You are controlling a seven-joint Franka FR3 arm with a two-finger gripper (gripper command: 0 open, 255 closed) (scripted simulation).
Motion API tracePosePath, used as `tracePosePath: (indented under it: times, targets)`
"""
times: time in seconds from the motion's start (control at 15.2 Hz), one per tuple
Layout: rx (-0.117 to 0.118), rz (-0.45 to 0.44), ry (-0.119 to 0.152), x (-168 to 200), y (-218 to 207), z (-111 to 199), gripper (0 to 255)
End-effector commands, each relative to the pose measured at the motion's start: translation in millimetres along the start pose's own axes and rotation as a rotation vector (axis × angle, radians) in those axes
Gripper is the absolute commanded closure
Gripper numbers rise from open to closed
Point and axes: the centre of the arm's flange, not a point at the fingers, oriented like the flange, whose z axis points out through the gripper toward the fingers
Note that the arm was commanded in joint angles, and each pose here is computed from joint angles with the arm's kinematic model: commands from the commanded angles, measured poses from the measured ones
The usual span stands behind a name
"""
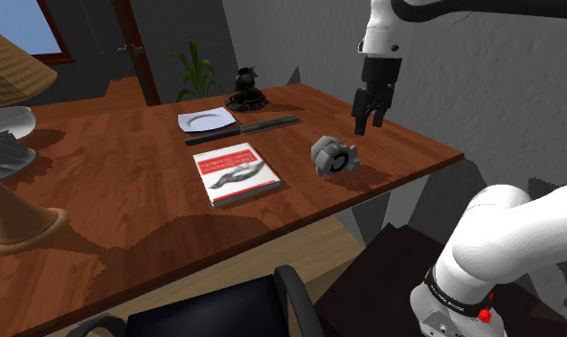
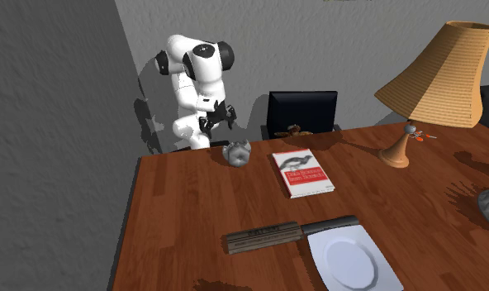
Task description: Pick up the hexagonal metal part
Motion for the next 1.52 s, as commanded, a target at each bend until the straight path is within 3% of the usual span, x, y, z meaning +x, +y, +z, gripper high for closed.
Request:
tracePosePath:
  times: [0.0,0.26,0.92,0.99,1.45]
  targets:
    - [0.000,0.000,0.000,0,0,0,0]
    - [-0.049,-0.421,0.119,7,-3,47,0]
    - [-0.051,-0.437,0.123,9,1,88,0]
    - [-0.051,-0.437,0.123,10,1,88,255]
    - [-0.051,-0.437,0.123,10,1,88,255]
